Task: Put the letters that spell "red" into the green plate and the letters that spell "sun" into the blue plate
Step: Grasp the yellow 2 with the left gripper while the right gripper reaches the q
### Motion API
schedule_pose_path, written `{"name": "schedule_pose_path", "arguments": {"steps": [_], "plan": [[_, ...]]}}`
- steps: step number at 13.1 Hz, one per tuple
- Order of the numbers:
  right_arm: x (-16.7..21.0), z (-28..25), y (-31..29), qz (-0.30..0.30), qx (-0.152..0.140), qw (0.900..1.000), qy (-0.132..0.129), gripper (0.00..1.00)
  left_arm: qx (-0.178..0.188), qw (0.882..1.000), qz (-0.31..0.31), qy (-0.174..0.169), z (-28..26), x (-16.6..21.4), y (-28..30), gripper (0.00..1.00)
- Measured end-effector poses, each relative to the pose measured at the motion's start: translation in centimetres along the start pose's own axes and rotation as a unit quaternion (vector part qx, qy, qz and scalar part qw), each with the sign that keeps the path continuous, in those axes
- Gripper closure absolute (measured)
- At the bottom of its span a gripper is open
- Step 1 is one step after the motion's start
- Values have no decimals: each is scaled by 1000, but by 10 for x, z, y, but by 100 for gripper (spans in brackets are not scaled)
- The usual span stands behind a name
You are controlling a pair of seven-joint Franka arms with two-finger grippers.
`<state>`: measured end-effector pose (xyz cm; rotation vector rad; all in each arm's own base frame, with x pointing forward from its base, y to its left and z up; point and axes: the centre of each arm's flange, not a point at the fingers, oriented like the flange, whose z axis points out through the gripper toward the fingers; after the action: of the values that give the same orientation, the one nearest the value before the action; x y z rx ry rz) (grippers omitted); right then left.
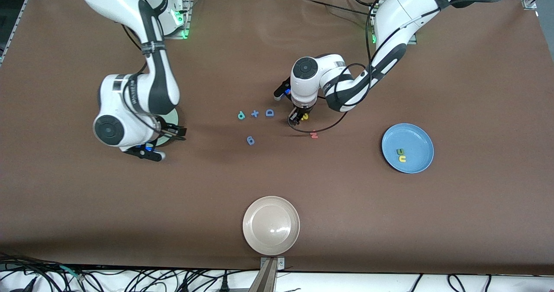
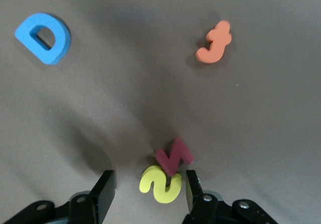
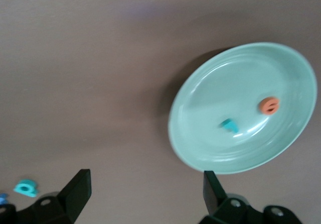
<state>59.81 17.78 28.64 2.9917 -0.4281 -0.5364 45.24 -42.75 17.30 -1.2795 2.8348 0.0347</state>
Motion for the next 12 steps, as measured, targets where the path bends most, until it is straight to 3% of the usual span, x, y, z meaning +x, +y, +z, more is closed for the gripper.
{"name": "schedule_pose_path", "arguments": {"steps": [6, 10, 12], "plan": [[-39, 6, -61, 98, 36, 994, -22, 1, 4, 1000, 13, -8, 3, -3, 0, 36], [-55, 17, -89, 132, 55, 989, -41, 1, 5, 1000, 17, -7, 3, -3, 0, 40], [-56, 20, -92, 137, 56, 988, -40, 0, 10, 1000, 18, -6, 1, -4, -2, 63]]}}
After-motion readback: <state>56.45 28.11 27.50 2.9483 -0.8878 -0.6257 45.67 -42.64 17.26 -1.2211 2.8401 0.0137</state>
